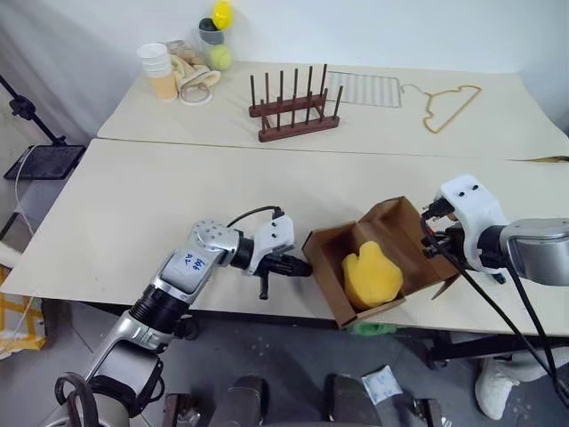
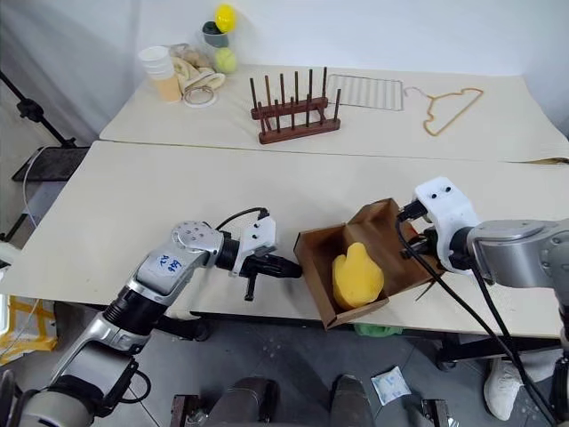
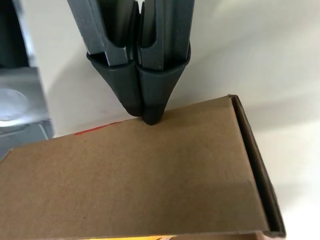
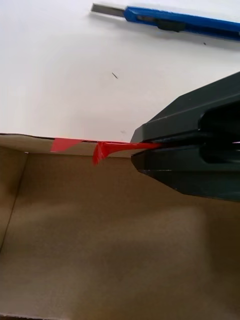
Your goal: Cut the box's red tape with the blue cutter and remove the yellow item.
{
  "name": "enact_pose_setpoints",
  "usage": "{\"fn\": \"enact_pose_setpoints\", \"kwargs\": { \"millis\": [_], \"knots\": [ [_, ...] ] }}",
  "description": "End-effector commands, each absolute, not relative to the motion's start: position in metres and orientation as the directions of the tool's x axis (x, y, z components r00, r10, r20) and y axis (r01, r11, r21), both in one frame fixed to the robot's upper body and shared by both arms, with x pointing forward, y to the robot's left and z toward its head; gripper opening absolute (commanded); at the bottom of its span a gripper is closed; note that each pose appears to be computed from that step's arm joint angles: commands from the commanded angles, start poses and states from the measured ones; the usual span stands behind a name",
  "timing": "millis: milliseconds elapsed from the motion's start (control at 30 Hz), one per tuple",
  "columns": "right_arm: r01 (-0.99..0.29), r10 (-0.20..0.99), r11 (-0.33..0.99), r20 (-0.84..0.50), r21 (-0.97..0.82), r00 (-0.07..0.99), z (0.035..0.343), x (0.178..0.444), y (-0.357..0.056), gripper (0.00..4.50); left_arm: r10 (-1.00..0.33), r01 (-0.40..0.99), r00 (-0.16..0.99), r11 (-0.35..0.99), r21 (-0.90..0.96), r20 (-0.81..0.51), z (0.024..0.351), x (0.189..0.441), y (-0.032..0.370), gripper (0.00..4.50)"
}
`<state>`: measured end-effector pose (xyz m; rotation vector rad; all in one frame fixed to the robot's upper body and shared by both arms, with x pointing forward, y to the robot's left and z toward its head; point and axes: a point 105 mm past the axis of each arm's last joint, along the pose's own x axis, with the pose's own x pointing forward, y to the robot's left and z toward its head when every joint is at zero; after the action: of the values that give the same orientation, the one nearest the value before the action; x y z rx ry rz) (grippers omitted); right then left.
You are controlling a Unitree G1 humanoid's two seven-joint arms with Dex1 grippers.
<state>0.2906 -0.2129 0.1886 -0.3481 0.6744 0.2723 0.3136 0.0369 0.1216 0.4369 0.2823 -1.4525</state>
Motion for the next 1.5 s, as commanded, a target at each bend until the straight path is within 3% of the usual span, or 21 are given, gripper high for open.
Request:
{"fn": "enact_pose_setpoints", "kwargs": {
  "millis": [33,667,700,800,900,1033,1067,1167,1233,1300,1367,1433,1500],
  "knots": [
    [-0.383,0.173,0.898,-0.627,-0.218,0.760,0.192,0.290,-0.203,0.03,-0.916,0.983,0.128,0.067,0.168,-0.381,0.142,0.318,0.028,0.00],
    [-0.293,0.122,0.929,-0.562,-0.225,0.818,0.173,0.294,-0.190,0.03,-0.897,0.984,0.179,0.163,0.075,-0.403,0.127,0.323,0.027,0.00],
    [-0.279,0.101,0.929,-0.556,-0.245,0.825,0.174,0.295,-0.193,0.00,-0.898,0.983,0.184,0.169,0.073,-0.400,0.128,0.323,0.027,0.19],
    [-0.269,0.097,0.931,-0.542,-0.247,0.835,0.178,0.297,-0.194,0.70,-0.896,0.981,0.191,0.181,0.064,-0.400,0.131,0.325,0.032,0.86],
    [-0.274,0.110,0.930,-0.526,-0.245,0.843,0.184,0.298,-0.195,1.72,-0.890,0.980,0.200,0.183,0.082,-0.409,0.133,0.326,0.038,1.74],
    [-0.351,0.192,0.902,-0.496,-0.250,0.847,0.205,0.294,-0.190,3.00,-0.882,0.977,0.210,0.178,0.114,-0.422,0.137,0.328,0.049,2.88],
    [-0.374,0.219,0.894,-0.488,-0.247,0.845,0.211,0.292,-0.189,3.50,-0.880,0.976,0.214,0.178,0.123,-0.424,0.138,0.328,0.052,3.29],
    [-0.408,0.275,0.882,-0.447,-0.234,0.851,0.228,0.289,-0.191,4.32,-0.881,0.970,0.231,0.177,0.165,-0.414,0.145,0.331,0.065,4.03],
    [-0.436,0.317,0.871,-0.420,-0.225,0.850,0.238,0.286,-0.194,4.50,-0.888,0.967,0.230,0.164,0.194,-0.397,0.154,0.331,0.077,4.45],
    [-0.443,0.351,0.868,-0.352,-0.227,0.868,0.250,0.284,-0.201,4.50,-0.904,0.955,0.249,0.169,0.245,-0.348,0.169,0.336,0.095,4.45],
    [-0.495,0.457,0.848,-0.213,-0.189,0.864,0.267,0.282,-0.204,4.50,-0.921,0.942,0.264,0.184,0.280,-0.285,0.185,0.339,0.118,4.45],
    [-0.586,0.589,0.777,-0.063,-0.228,0.806,0.282,0.272,-0.202,4.50,-0.924,0.948,0.258,0.185,0.260,-0.282,0.192,0.336,0.144,4.45],
    [-0.633,0.658,0.720,-0.009,-0.284,0.753,0.284,0.263,-0.204,4.50,-0.924,0.962,0.231,0.170,0.213,-0.304,0.190,0.329,0.161,4.45]
  ]
}}
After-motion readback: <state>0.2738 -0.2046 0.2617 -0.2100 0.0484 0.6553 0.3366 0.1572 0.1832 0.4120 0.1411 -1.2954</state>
